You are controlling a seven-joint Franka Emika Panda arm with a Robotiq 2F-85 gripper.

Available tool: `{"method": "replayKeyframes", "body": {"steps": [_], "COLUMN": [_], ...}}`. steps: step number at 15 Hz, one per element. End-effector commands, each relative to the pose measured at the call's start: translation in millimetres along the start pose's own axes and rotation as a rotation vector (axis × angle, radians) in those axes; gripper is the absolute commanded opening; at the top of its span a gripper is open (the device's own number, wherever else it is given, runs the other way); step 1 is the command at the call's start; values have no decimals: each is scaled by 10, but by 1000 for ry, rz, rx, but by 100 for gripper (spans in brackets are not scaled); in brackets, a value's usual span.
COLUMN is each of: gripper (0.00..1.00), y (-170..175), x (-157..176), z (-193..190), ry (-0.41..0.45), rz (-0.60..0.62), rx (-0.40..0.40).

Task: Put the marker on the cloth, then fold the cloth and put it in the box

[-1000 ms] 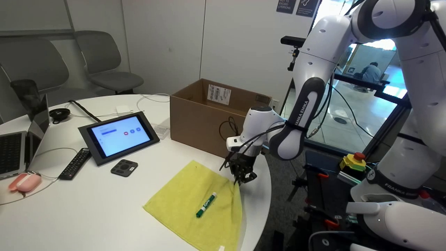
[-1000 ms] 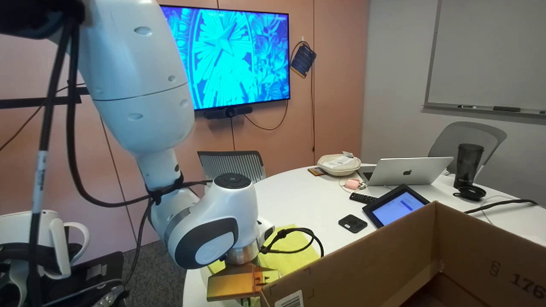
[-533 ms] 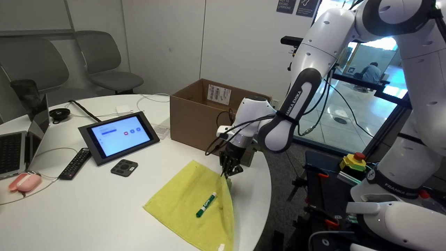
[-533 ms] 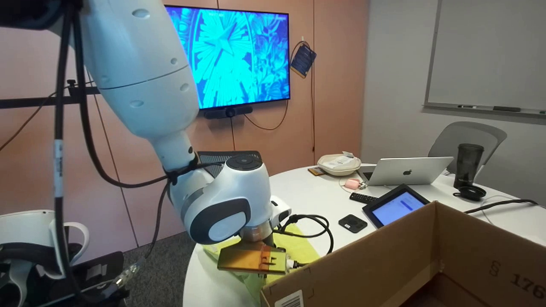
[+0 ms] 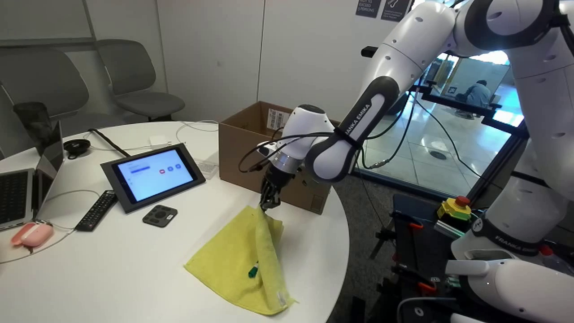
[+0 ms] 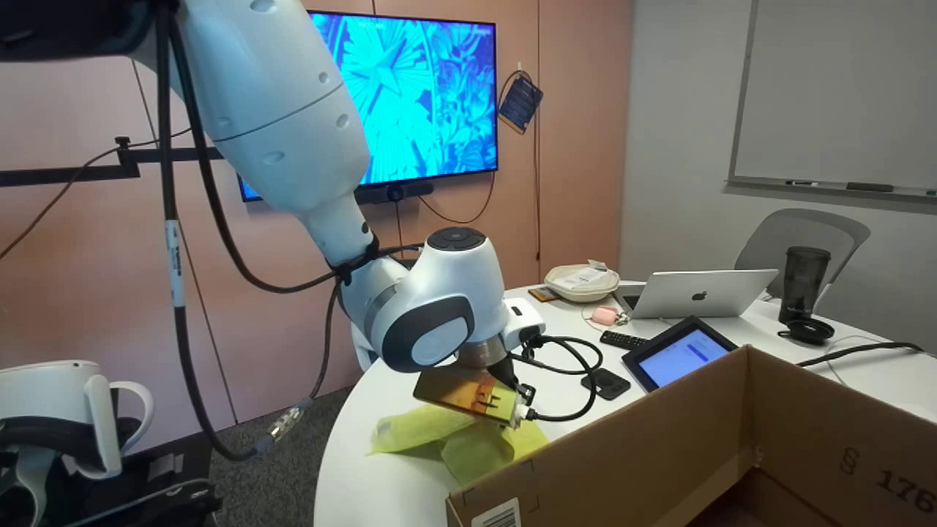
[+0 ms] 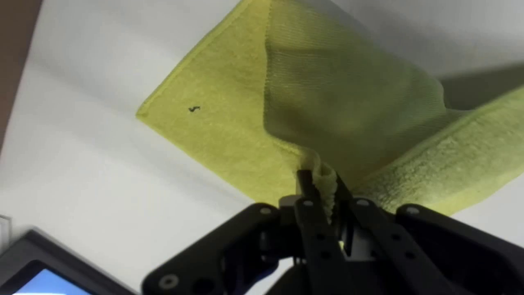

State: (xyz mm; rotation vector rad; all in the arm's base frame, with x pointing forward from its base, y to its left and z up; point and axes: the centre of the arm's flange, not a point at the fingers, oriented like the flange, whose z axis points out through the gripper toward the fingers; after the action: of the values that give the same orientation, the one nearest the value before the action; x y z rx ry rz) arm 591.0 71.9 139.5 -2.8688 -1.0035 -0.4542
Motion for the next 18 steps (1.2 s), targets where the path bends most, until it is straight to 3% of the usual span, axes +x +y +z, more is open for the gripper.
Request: {"method": "replayKeyframes", "body": {"steps": [1, 6, 10, 12, 13, 14, 18], "gripper": [9, 9, 8, 12, 34, 36, 69], "y": [237, 392, 353, 310, 293, 285, 264], "x": [337, 540, 614, 625, 620, 613, 504], "z": [97, 457, 823, 935, 961, 961, 782], "ry": [10, -61, -146, -164, -166, -167, -150], "rz": [131, 248, 307, 328, 338, 350, 400], "rx": [-63, -135, -148, -154, -157, -159, -164]}}
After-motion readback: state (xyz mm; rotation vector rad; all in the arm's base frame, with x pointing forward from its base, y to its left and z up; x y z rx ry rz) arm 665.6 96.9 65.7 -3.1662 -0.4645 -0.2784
